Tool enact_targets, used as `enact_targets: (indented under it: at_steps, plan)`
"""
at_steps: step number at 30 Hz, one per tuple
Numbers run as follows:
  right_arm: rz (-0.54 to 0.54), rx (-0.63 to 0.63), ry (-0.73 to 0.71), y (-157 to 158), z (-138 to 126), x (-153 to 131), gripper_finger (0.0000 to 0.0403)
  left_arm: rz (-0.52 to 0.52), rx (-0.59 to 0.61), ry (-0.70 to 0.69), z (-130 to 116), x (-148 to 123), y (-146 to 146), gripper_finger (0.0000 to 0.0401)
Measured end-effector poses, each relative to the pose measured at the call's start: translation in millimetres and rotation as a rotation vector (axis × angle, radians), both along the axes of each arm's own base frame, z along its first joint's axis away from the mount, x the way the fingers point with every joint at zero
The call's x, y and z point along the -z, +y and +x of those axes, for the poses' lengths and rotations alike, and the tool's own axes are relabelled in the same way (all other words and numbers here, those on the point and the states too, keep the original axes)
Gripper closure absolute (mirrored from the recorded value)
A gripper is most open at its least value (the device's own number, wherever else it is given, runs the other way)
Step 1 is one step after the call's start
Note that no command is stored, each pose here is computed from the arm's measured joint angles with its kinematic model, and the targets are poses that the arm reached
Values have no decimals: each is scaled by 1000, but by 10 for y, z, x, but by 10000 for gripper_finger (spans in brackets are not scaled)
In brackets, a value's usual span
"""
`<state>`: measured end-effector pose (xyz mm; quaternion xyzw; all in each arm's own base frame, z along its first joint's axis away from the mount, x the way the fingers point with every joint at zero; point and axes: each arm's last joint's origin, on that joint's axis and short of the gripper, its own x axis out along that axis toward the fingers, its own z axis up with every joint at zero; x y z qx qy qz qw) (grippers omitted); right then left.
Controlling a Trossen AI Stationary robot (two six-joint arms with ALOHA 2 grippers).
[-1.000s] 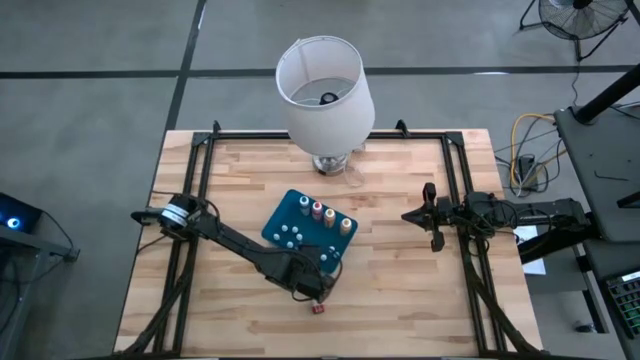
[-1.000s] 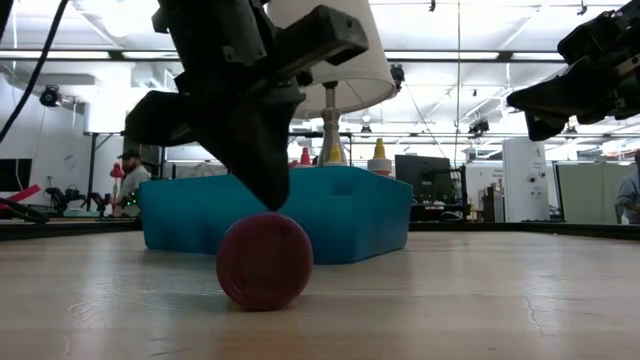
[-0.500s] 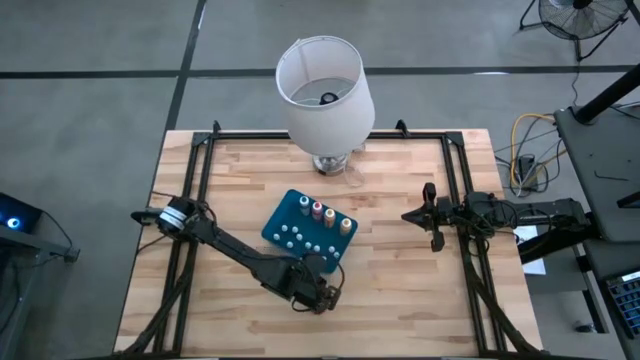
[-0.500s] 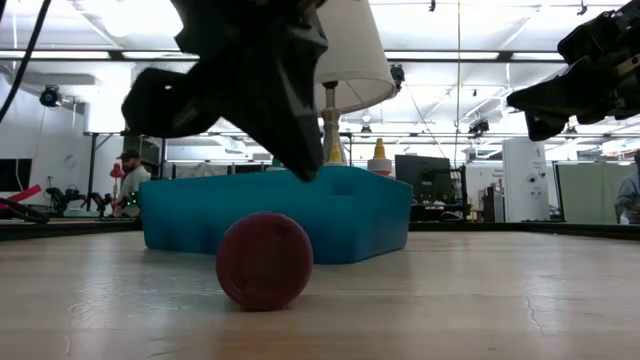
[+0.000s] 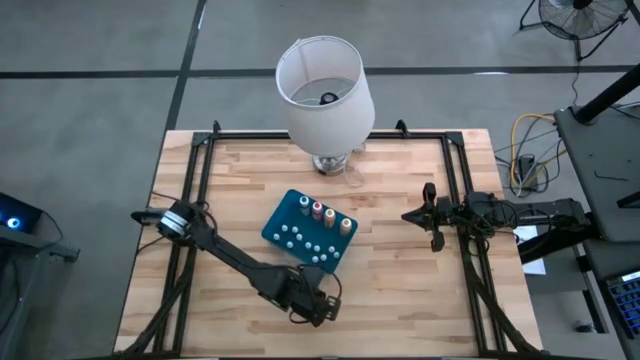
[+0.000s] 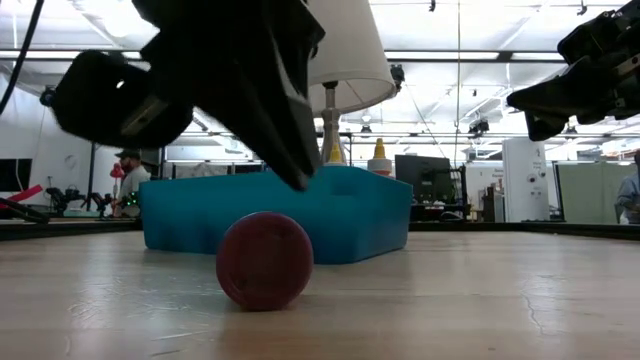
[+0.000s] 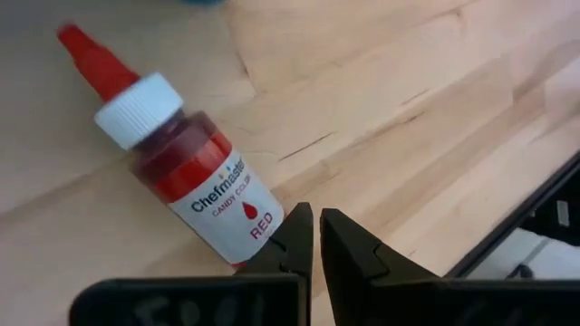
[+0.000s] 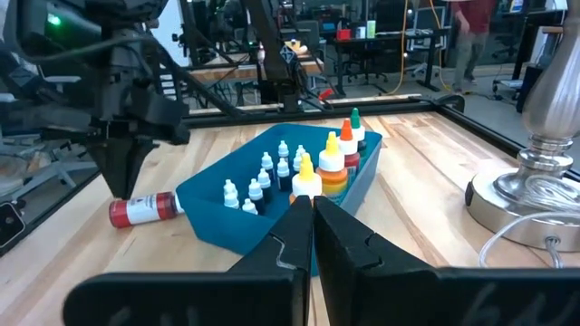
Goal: Pick & Place food coloring
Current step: Put the large red food coloring bottle into the blue container
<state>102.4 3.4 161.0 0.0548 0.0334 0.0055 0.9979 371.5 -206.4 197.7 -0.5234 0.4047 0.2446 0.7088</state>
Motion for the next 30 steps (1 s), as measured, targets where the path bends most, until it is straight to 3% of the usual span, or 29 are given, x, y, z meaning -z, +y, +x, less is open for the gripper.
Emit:
enact_targets:
  at_steps: [10,30]
  plan:
    - [0,0,0,0,0,0,394,-72,-93,16,34,71,1,401]
    - [0,0,-1,0,0,-1,394,-87,-146,268,-145,170,70,401]
